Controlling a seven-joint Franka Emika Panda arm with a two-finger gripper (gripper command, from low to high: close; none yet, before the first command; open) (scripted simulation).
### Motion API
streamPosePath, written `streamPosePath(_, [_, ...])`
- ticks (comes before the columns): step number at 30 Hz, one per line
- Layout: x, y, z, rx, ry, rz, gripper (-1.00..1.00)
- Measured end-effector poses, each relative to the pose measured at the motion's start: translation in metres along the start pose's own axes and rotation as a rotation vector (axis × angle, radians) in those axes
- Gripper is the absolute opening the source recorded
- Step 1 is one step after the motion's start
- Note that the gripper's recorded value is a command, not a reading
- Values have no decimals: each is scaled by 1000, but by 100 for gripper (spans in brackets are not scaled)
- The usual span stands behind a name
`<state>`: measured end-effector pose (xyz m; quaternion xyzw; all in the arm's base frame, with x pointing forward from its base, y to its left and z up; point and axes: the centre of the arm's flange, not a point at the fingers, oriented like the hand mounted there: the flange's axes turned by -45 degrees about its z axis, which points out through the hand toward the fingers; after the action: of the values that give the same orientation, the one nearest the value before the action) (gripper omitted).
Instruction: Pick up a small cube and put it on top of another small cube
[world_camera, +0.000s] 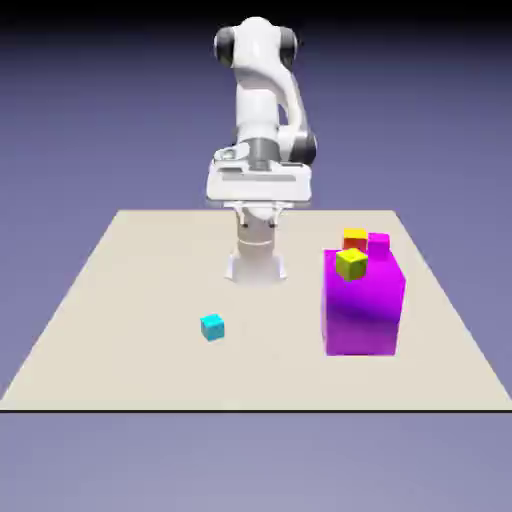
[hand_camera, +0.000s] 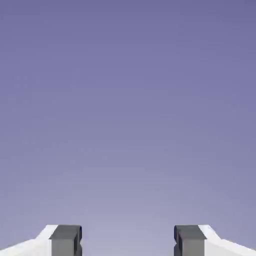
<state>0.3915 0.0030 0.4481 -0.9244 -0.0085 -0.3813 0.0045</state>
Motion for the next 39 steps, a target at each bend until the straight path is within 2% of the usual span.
streamPosePath(7, [-41, 13, 47, -3, -85, 238, 0])
streamPosePath(14, [-95, 30, 83, -77, -174, 469, 0])
streamPosePath(23, [-181, 52, 107, -273, -290, 734, 0])
streamPosePath(32, [-274, 69, 98, -568, -406, 938, 0])
streamPosePath(39, [-288, 81, 113, -627, -407, 923, 0])
